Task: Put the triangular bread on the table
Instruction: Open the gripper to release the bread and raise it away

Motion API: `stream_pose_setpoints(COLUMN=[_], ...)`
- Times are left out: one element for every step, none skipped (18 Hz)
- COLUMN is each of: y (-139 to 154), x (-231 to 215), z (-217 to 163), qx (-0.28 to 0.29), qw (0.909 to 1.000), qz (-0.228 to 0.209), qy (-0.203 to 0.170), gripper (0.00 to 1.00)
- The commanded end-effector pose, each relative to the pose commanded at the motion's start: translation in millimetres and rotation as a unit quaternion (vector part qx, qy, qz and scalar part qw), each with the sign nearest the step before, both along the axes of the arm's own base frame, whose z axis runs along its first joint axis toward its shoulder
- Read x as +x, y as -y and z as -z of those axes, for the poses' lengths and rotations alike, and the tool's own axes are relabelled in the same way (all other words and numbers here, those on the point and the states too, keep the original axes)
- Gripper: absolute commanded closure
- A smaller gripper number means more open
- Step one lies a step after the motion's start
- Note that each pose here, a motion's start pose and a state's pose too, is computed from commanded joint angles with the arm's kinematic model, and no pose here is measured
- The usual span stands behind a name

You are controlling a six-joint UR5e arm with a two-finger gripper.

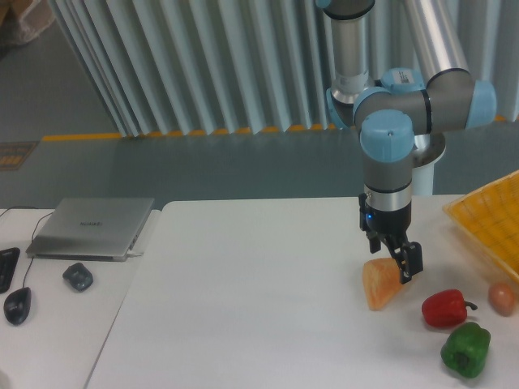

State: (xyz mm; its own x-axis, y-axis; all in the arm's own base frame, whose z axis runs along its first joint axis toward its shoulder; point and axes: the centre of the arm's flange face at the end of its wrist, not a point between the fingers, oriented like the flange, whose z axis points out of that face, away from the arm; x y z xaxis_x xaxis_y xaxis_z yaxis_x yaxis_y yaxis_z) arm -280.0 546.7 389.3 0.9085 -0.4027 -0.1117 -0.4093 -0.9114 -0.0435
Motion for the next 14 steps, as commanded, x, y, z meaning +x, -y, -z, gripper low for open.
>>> stream_pose_setpoints(y=[2, 3, 4, 4, 4, 5, 7, 10, 16, 19, 21, 21, 21, 20], x=[1, 2, 3, 3, 3, 2, 1, -2, -1, -1, -4, -4, -4, -3], z=[-5, -8, -10, -12, -11, -11, -11, -13, -22, -23, -24, -26, -26, -26], qx=[0.002, 0.004, 0.006, 0.006, 0.005, 0.004, -0.004, -0.014, -0.033, -0.041, -0.041, -0.040, -0.040, -0.038], qw=[1.0000, 1.0000, 0.9999, 0.9997, 0.9995, 0.9995, 0.9994, 0.9989, 0.9974, 0.9962, 0.9961, 0.9961, 0.9961, 0.9962], qz=[0.000, 0.004, 0.012, 0.022, 0.029, 0.032, 0.036, 0.043, 0.063, 0.074, 0.076, 0.076, 0.076, 0.076], qy=[-0.003, -0.005, -0.004, -0.005, -0.005, -0.005, -0.003, 0.006, 0.014, 0.019, 0.020, 0.019, 0.019, 0.021], gripper=[0.00, 0.00, 0.00, 0.00, 0.00, 0.00, 0.00, 0.00, 0.00, 0.00, 0.00, 0.00, 0.00, 0.00])
